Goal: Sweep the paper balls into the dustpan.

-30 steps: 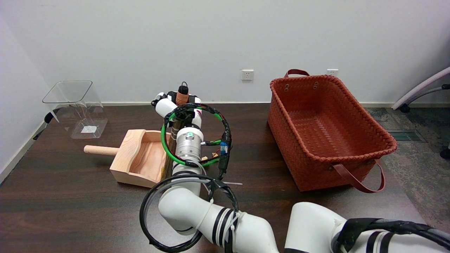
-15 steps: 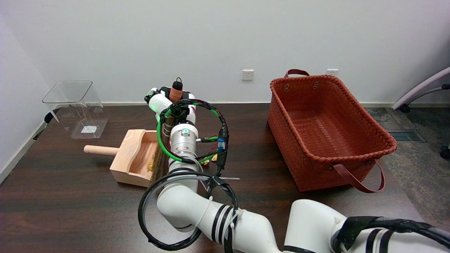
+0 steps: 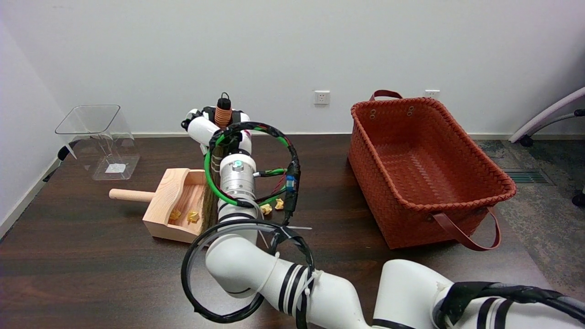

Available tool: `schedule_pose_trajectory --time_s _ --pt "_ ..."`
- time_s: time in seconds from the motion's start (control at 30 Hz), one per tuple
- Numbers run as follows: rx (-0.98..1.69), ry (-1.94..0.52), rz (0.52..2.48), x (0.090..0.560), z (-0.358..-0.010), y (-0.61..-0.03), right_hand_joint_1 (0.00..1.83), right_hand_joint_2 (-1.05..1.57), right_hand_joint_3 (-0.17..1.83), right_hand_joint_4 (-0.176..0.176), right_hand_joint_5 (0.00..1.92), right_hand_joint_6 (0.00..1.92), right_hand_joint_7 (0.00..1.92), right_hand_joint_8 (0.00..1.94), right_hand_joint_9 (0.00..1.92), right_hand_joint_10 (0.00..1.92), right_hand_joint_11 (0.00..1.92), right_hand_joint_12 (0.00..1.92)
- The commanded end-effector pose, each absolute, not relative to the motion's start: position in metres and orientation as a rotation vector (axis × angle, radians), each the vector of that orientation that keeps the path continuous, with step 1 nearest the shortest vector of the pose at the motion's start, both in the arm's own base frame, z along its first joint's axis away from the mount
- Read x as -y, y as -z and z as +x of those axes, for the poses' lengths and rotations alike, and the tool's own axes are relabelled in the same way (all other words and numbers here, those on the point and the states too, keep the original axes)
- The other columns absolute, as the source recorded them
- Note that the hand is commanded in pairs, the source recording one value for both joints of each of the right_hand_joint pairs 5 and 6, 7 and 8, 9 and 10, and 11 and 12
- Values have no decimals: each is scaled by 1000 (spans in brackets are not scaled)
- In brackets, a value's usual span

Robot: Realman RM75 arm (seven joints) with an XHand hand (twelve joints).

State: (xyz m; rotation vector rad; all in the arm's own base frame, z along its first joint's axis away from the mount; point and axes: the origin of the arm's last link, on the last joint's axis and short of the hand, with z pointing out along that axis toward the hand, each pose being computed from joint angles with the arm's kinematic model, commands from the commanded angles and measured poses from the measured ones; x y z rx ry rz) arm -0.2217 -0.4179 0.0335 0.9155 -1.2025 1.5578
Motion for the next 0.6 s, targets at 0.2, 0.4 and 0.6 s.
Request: schedule_pose_trajectory --time_s 0.2,0.4,0.6 --pt "760 -1455 1283 414 -161 -76 1274 589 1168 0 1920 1920 1920 1920 1920 1920 1920 1920" --pt "630 -1384 1321 416 -157 -105 1293 569 1173 0 1920 1920 1920 1920 1920 1920 1920 1920" --pt "535 -1320 1321 420 -163 -141 1320 523 1207 0 1920 1920 1920 1920 1920 1920 1920 1920"
